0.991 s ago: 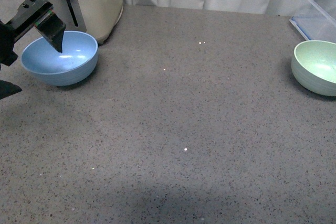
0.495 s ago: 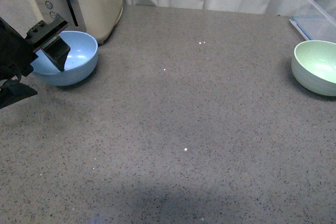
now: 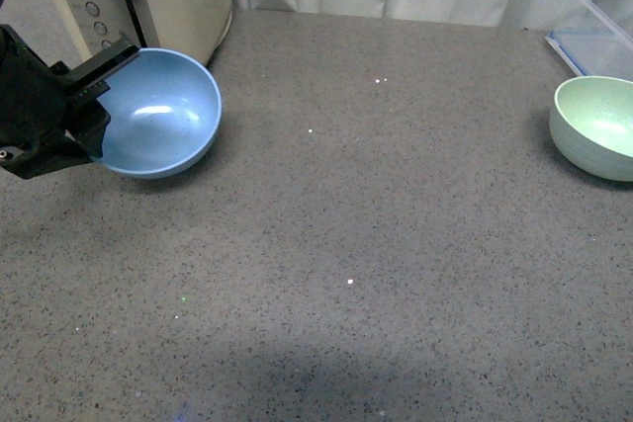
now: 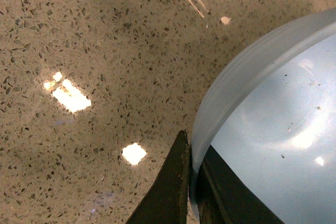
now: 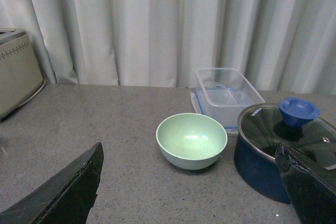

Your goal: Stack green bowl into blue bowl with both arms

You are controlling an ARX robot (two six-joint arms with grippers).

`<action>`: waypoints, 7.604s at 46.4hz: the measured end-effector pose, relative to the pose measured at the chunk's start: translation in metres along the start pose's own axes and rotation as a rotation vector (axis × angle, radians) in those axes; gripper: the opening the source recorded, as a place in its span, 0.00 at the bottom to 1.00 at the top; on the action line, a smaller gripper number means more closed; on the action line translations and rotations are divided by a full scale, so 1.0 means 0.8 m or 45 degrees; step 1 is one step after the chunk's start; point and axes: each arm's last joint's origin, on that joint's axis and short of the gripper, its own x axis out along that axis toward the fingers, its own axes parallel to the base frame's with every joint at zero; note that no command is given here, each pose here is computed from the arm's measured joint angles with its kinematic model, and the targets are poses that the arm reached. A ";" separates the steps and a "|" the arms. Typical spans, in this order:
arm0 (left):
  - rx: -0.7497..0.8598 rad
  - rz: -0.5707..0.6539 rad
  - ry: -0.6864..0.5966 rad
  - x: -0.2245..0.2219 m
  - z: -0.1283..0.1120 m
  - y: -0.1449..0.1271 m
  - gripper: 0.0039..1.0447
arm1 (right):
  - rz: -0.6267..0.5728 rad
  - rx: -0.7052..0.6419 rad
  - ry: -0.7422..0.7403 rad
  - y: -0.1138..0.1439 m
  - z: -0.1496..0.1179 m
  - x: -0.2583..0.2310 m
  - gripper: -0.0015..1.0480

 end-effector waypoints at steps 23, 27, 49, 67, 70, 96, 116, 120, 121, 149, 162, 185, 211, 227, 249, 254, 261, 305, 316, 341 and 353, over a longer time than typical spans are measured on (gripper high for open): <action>0.653 -0.236 0.316 -0.059 -0.154 -0.100 0.04 | 0.000 0.000 0.000 0.000 0.000 0.000 0.91; 0.693 -0.226 0.322 -0.057 -0.165 -0.100 0.04 | 0.000 0.000 0.000 0.000 0.000 0.000 0.91; 0.603 -0.263 0.292 -0.054 -0.146 -0.100 0.67 | 0.000 0.000 0.000 0.000 0.000 0.000 0.91; 0.291 -0.378 0.012 -0.096 -0.047 -0.046 0.94 | 0.001 0.000 0.000 0.000 0.000 0.000 0.91; 0.280 -0.361 -0.021 -0.101 -0.037 -0.029 0.94 | 0.000 0.000 0.000 0.000 0.000 0.000 0.91; 0.167 -0.536 -0.054 -0.169 -0.022 0.102 0.94 | 0.000 0.000 0.000 0.000 0.000 0.000 0.91; 0.199 -0.656 -0.156 -0.193 -0.059 0.171 0.93 | 0.000 0.000 0.000 0.000 0.000 0.000 0.91; 0.421 -0.575 -0.645 -0.179 -0.069 0.176 0.79 | 0.000 0.000 0.000 0.000 0.000 0.000 0.91; 0.471 -0.556 -0.751 -0.178 -0.073 0.178 0.76 | 0.000 0.000 0.000 0.000 0.000 0.000 0.91; 0.745 -0.513 -1.246 -0.198 -0.113 0.194 0.04 | 0.000 0.000 0.000 0.000 0.000 0.000 0.91; 0.746 -0.514 -1.258 -0.207 -0.120 0.200 0.04 | 0.000 0.000 0.000 0.000 0.000 0.000 0.91; 0.745 -0.516 -1.263 -0.215 -0.130 0.209 0.04 | 0.000 0.000 0.000 0.000 0.000 0.000 0.91; 0.747 -0.513 -1.254 -0.219 -0.142 0.218 0.30 | 0.000 0.000 0.000 0.000 0.000 0.000 0.91; 0.747 -0.513 -1.254 -0.219 -0.142 0.218 0.88 | 0.000 0.000 0.000 0.000 0.000 0.000 0.91; 0.750 -0.511 -1.256 -0.219 -0.142 0.218 0.94 | -0.396 -0.019 0.210 -0.050 0.051 0.099 0.91; 0.750 -0.511 -1.256 -0.219 -0.142 0.218 0.94 | -0.242 -0.126 0.273 -0.064 0.062 0.143 0.91; 0.750 -0.511 -1.256 -0.219 -0.142 0.218 0.94 | 0.035 -0.289 0.388 -0.066 0.070 0.189 0.91; 0.750 -0.511 -1.256 -0.219 -0.142 0.218 0.94 | 0.790 -0.560 0.969 -0.066 -0.063 0.325 0.91; 0.750 -0.511 -1.256 -0.219 -0.142 0.218 0.94 | 0.831 -0.580 0.974 -0.060 -0.080 0.337 0.91; 0.750 -0.511 -1.256 -0.219 -0.142 0.218 0.94 | 0.826 -0.675 0.908 -0.053 -0.076 0.349 0.02; 0.750 -0.511 -1.256 -0.219 -0.142 0.218 0.94 | 0.948 -0.740 0.727 -0.013 -0.004 0.355 0.02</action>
